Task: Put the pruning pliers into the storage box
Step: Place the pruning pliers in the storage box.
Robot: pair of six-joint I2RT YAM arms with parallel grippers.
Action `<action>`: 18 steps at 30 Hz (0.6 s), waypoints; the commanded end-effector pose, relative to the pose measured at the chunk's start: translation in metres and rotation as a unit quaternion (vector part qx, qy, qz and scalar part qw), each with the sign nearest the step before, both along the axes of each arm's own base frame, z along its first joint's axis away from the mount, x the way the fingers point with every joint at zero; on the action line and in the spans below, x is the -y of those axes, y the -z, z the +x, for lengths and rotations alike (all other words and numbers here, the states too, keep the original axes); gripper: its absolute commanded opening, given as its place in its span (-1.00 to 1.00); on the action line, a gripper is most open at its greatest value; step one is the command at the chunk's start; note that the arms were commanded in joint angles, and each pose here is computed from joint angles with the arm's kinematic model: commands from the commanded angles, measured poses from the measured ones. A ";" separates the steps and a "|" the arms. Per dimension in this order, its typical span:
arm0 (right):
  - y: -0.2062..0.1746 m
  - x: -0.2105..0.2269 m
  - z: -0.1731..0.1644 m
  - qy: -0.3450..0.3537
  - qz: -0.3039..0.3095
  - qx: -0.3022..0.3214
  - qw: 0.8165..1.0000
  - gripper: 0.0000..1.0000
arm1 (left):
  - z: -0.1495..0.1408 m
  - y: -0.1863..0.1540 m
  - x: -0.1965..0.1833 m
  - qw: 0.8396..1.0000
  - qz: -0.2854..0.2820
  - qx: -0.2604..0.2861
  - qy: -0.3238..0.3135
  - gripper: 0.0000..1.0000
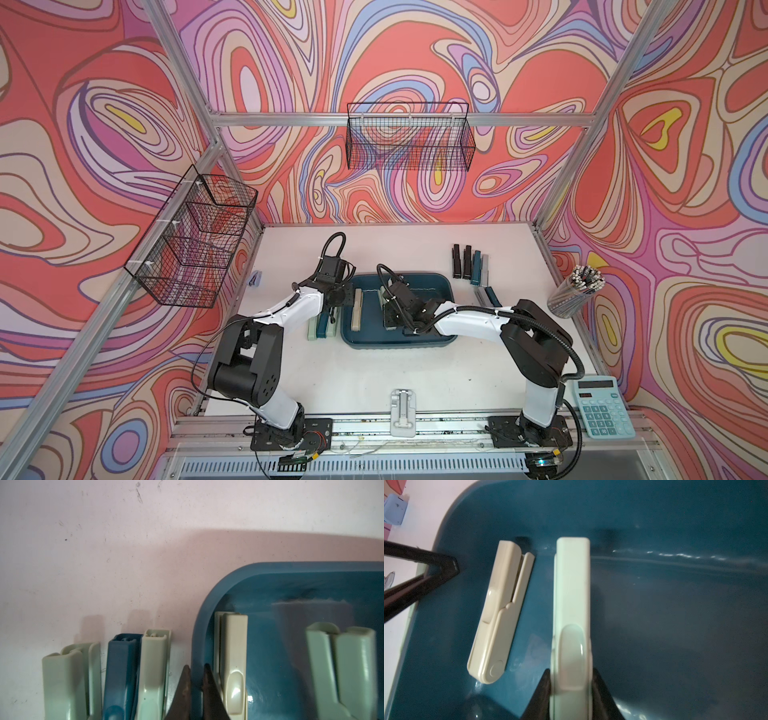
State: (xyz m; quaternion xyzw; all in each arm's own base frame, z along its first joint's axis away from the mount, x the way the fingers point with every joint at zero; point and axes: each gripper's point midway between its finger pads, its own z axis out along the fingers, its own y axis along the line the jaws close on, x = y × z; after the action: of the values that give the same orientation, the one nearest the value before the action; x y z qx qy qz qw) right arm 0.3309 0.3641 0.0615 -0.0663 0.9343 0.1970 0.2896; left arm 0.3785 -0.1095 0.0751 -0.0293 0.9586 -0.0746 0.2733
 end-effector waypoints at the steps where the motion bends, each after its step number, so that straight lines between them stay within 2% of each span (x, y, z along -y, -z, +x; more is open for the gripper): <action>1: -0.011 -0.019 0.015 0.022 0.046 0.009 0.999 -0.54 | -0.005 0.003 0.009 1.000 -0.009 -0.008 0.006 -0.89; 12: 0.010 -0.038 0.017 0.022 0.074 -0.025 0.997 -0.47 | -0.005 0.005 0.012 1.000 -0.008 -0.010 0.006 -0.88; 18: 0.014 -0.044 0.016 0.019 0.084 -0.033 0.996 -0.36 | -0.003 0.005 0.012 1.000 -0.007 -0.011 0.008 -0.87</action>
State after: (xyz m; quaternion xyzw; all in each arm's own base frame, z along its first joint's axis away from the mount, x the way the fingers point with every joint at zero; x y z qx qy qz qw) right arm 0.3437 0.3977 0.0456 -0.0255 0.9290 0.2535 0.2685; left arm 0.3764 -0.1177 0.0750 -0.0252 0.9586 -0.0793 0.2724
